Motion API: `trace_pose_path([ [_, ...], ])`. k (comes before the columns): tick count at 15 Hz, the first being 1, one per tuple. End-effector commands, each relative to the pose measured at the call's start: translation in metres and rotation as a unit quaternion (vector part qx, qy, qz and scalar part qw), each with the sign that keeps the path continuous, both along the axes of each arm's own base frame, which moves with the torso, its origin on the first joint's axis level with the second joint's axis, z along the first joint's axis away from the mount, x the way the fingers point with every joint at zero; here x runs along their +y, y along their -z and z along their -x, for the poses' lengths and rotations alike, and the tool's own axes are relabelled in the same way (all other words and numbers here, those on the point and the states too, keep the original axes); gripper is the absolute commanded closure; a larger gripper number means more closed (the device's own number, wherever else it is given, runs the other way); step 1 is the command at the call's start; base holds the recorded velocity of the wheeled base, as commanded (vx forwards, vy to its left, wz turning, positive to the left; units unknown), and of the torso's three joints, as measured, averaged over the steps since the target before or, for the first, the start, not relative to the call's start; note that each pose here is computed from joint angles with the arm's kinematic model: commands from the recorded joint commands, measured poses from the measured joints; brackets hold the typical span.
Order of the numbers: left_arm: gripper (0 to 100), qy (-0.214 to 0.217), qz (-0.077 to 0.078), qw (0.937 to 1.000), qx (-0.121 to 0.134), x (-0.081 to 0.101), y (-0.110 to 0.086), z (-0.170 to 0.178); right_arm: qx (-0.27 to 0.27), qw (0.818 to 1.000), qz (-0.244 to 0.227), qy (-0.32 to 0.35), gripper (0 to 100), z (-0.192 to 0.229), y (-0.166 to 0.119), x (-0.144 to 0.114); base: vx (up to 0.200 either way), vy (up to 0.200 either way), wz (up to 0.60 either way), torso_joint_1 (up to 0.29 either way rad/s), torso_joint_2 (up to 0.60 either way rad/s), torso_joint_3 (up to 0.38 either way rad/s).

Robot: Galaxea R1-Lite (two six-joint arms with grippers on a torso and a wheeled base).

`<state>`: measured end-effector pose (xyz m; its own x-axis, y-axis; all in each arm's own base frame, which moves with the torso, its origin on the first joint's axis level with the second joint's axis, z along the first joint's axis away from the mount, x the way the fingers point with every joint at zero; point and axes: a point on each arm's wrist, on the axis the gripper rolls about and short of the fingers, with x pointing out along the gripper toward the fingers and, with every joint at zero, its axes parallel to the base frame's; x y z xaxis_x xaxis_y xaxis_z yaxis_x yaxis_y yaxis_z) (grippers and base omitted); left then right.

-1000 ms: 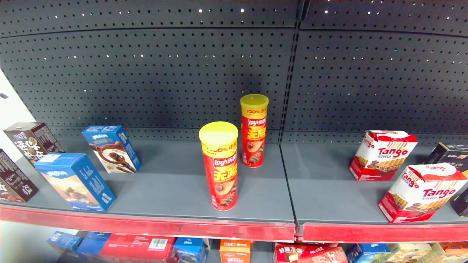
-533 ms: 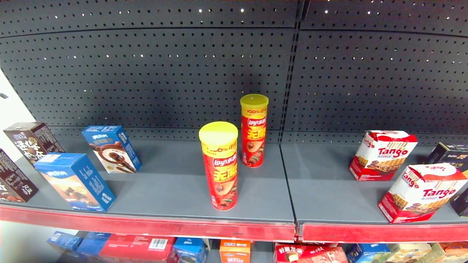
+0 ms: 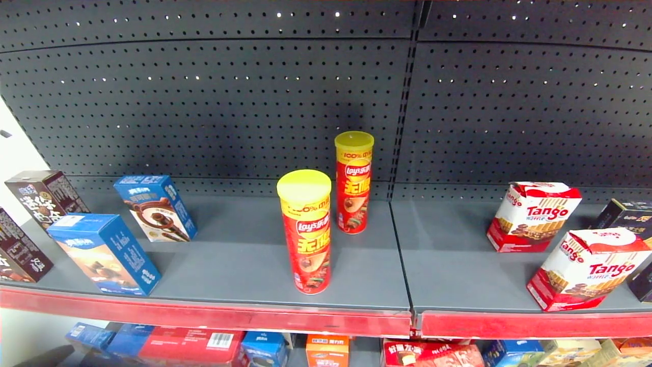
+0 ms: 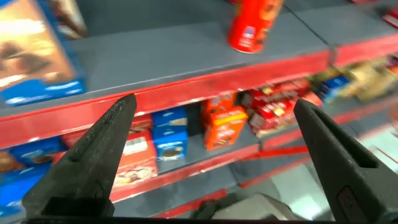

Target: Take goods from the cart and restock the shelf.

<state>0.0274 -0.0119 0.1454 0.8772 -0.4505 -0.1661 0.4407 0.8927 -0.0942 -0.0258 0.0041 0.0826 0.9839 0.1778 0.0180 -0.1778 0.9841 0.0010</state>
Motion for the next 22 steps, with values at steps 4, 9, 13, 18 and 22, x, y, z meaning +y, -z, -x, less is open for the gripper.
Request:
trace_pose_path([
  [4,0,0.066,-0.013,0.9966,0.048,-0.02,-0.029,-0.043,-0.001,1.0,0.008,-0.001,0,0.0,0.0,0.0,0.0,0.0,0.0,0.0,0.0,0.0],
  [9,0,0.026,-0.013,0.9978,0.06,-0.042,-0.007,-0.14,-0.002,1.0,0.017,0.0,0,0.0,0.0,0.0,0.0,0.0,0.0,0.0,0.0,0.0],
  [13,0,-0.026,-0.025,0.9975,0.061,-0.042,0.007,-0.168,-0.002,1.0,0.017,0.0,0,0.0,0.0,0.0,0.0,0.0,0.0,0.0,0.0,0.0],
  [18,0,-0.026,-0.035,0.9966,0.07,-0.053,0.016,-0.176,-0.003,1.0,0.018,0.0,0,0.0,0.0,0.0,0.0,0.0,0.0,0.0,0.0,0.0],
  [22,0,-0.013,-0.034,0.9975,0.06,-0.063,0.025,-0.189,-0.004,1.0,0.024,0.0,0,0.0,0.0,0.0,0.0,0.0,0.0,0.0,0.0,0.0],
])
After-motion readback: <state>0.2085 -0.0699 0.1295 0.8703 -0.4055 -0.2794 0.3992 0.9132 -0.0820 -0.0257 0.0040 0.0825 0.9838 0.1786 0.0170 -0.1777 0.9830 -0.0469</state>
